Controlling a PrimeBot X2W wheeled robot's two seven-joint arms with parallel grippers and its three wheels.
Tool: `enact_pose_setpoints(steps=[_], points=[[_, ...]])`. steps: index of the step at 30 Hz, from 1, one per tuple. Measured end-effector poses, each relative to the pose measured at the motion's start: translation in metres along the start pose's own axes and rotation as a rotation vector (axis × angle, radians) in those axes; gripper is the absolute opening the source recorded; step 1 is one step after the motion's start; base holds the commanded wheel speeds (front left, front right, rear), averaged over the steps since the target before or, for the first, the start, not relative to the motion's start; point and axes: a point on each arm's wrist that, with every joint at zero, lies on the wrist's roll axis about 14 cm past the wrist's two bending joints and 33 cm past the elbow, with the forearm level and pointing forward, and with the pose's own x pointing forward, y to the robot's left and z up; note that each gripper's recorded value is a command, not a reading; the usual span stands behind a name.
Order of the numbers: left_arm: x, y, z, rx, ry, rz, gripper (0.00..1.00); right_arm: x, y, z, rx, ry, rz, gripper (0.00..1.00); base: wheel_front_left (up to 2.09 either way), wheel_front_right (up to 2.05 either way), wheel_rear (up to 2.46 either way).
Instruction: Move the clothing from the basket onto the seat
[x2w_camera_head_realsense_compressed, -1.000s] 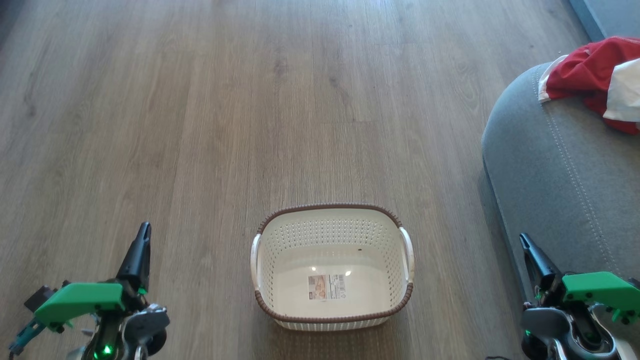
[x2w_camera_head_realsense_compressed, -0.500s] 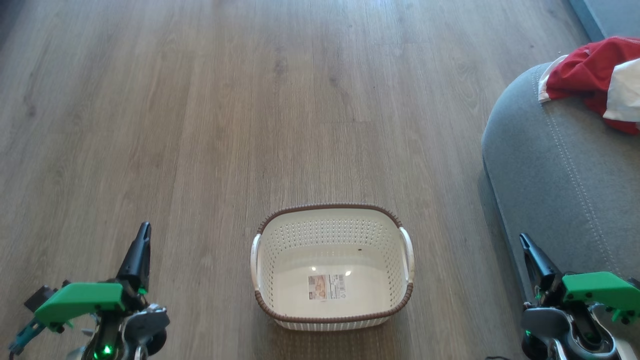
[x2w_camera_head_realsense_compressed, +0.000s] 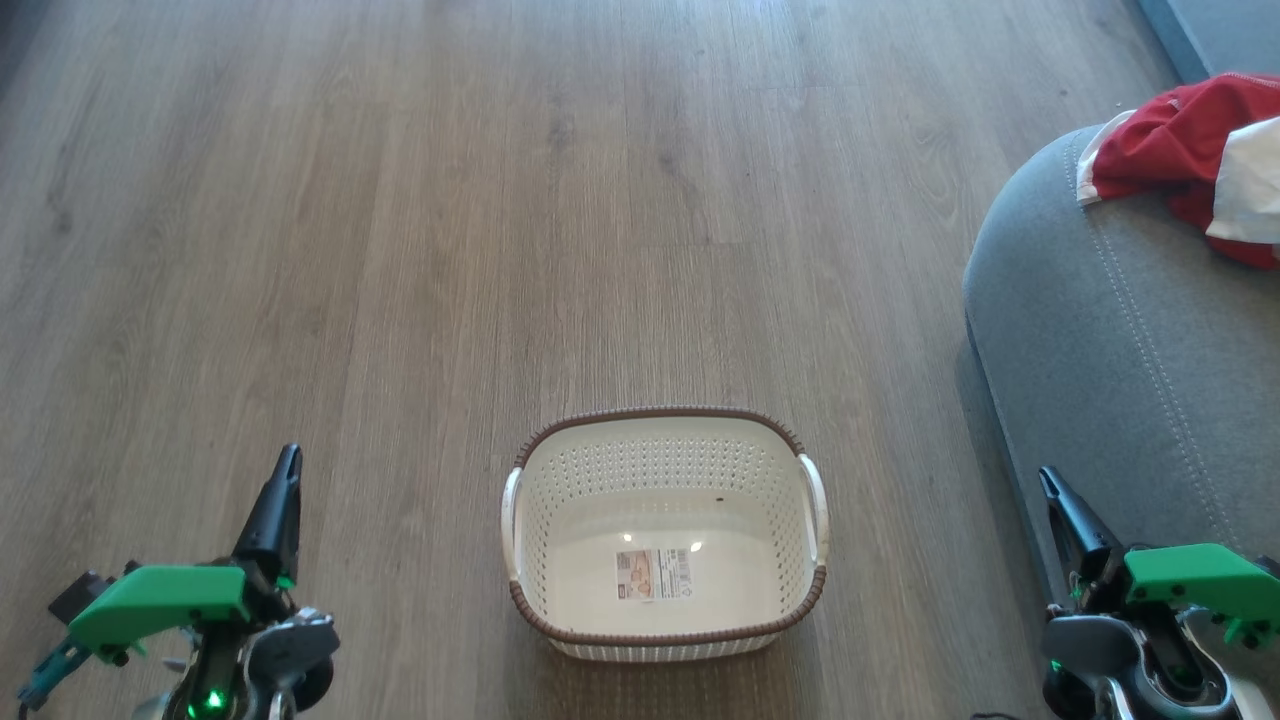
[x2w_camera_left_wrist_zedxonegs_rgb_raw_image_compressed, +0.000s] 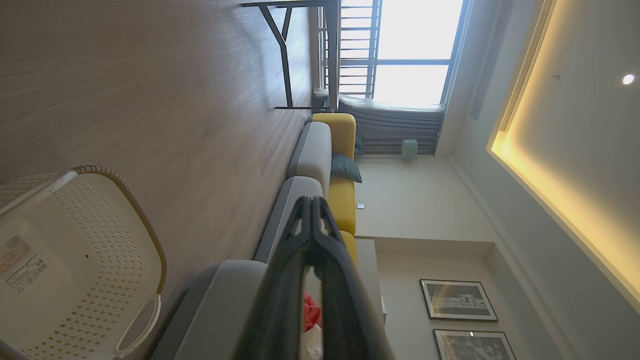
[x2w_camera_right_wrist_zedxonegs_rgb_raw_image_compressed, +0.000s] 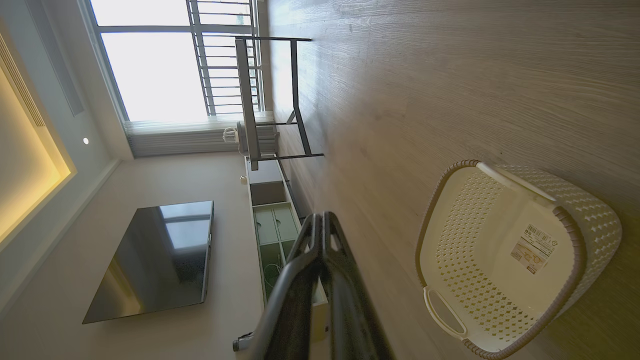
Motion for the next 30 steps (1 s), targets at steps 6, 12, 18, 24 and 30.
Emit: enact_pose_setpoints(steps=[6,12,18,24,30], points=[[0.0,0.0,0.0001,0.0,0.0,0.0,0.0,0.0,0.0,0.0,0.0,0.0,0.0,0.0,0.0,0.0,0.0],[0.0,0.0,0.0,0.0,0.0,0.0,0.0,0.0,0.0,0.0,0.0,0.0,0.0,0.0,0.0,0.0,0.0],[0.0,0.0,0.0001,0.0,0.0,0.0,0.0,0.0,0.0,0.0,0.0,0.0,0.0,0.0,0.0,0.0,0.0],[0.0,0.0,0.0001,0.0,-0.001,0.0,0.0,0.0,0.0,0.0,0.0,0.0,0.0,0.0,0.0,0.0,0.0],[0.0,0.0,0.0001,0.0,-0.001,0.0,0.0,0.0,0.0,0.0,0.0,0.0,0.0,0.0,0.0,0.0,0.0]])
